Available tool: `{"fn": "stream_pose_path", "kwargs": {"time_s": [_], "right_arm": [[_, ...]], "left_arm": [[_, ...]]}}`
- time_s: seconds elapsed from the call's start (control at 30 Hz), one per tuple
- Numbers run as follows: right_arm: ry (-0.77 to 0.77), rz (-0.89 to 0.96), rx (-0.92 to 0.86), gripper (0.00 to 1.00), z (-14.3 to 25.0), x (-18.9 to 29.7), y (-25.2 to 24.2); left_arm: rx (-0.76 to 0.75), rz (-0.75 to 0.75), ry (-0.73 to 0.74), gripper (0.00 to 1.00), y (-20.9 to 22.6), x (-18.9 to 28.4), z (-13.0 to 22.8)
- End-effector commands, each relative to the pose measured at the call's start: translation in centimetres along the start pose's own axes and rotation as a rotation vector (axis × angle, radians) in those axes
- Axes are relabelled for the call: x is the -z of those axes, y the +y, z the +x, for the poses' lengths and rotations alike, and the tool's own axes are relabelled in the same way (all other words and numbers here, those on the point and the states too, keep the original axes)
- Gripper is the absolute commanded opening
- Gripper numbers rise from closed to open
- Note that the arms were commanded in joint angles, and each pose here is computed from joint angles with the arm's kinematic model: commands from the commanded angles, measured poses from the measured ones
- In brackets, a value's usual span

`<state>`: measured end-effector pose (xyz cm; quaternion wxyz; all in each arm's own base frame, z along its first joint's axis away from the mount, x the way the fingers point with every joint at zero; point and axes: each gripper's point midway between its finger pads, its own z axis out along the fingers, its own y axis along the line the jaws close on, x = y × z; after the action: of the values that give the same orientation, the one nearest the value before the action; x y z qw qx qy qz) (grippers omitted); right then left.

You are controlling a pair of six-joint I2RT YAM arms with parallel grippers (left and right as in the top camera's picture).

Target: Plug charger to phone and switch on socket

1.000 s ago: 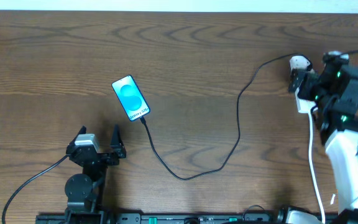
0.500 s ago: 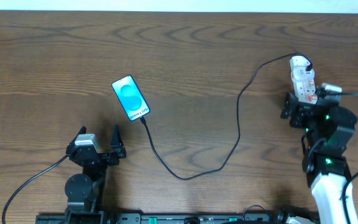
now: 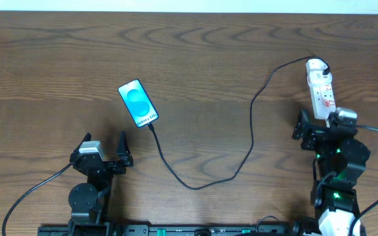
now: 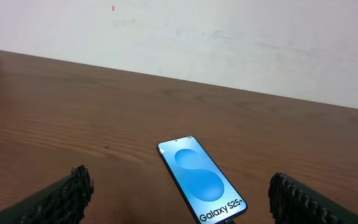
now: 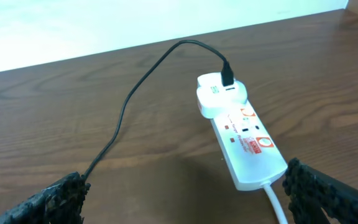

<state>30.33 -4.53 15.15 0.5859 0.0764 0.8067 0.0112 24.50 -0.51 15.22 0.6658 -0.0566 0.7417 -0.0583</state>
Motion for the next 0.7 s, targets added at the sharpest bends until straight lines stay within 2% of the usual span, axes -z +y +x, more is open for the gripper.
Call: {"fn": "stream_pose_path", "kwargs": {"time_s": [0.0,0.17,0.37,0.67], "right_arm": [[-0.018,-0.035,0.007,0.99,0.4,0.6,1.0],[-0.062,-0.086,0.08,0.99,0.6,1.5,2.6],[-0.165,-0.162,0.262,0.99,1.1,3.0,5.0],[-0.205,-0.14,0.266,0.99,2.1,4.2,4.7]], "left_arm": [[-0.012,-0.025,0.045,0.93,0.6,-0.1,1.5],[-0.012,-0.025,0.045,0.93,0.6,-0.1,1.5],[-0.012,-0.025,0.045,0.93,0.6,-0.1,1.5],[-0.012,-0.026,0.045,0.93,0.6,-0.1,1.5]]}}
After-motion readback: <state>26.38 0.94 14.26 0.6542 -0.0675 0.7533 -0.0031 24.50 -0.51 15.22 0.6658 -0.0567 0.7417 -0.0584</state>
